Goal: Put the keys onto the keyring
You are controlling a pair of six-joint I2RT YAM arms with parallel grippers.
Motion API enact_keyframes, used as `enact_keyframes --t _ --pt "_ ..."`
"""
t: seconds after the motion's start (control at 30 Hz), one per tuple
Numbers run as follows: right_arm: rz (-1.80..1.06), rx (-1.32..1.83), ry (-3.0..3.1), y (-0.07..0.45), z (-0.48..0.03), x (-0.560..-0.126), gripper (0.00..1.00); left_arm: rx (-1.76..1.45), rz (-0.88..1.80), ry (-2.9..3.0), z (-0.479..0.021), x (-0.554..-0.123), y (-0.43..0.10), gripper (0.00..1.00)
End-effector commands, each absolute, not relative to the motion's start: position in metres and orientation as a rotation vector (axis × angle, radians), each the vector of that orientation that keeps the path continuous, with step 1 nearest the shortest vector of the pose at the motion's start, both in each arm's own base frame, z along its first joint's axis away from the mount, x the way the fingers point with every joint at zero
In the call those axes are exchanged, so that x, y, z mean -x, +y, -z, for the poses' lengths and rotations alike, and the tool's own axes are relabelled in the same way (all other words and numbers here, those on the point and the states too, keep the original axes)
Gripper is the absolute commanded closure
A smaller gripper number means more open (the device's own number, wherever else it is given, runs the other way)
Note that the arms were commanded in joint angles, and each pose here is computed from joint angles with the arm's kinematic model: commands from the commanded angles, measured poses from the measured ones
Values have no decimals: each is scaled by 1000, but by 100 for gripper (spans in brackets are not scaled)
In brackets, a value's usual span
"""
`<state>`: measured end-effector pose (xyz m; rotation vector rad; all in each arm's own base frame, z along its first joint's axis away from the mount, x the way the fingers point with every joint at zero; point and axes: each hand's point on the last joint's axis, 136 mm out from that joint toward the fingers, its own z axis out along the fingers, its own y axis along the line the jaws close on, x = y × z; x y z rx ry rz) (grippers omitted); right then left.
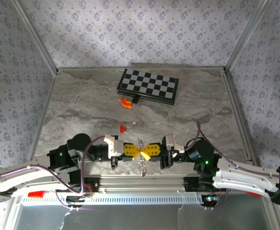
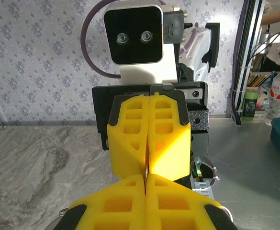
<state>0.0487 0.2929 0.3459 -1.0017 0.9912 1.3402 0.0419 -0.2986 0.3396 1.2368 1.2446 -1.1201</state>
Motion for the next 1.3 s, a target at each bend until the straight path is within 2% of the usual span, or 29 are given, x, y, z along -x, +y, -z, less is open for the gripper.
enact_keyframes --t 0.0,0.1,0.17,0.27,0.37,0.53,0.7,0.77,1.07,1.27 --pt "-1303 950 1068 293 -343 -63 83 -1288 1080 1205 -350 -40 -302 100" --pt "-1262 927 1145 286 -335 -70 54 -1292 1014 1220 -349 -49 -301 100" --pt "-1214 917 1206 277 -332 -75 43 -1304 976 1248 -349 -55 -300 100" --pt "-1140 904 1302 261 -323 -81 34 -1331 931 1282 -347 -60 -298 100" --pt "-1083 890 1403 247 -311 -86 14 -1331 909 1292 -345 -64 -294 100" --pt "-902 715 1597 222 -294 -122 7 -1323 900 1295 -345 -67 -289 100" --pt "-840 630 1746 218 -280 -149 4 -1340 871 1317 -342 -69 -285 100" --pt "-789 583 1812 215 -273 -164 0 -1331 856 1331 -339 -72 -283 100" --pt "-750 416 2106 215 -228 -237 0 -1190 777 1573 -317 -102 -275 100" --pt "-718 436 2233 238 -196 -265 1 -1058 759 1689 -309 -120 -263 100"
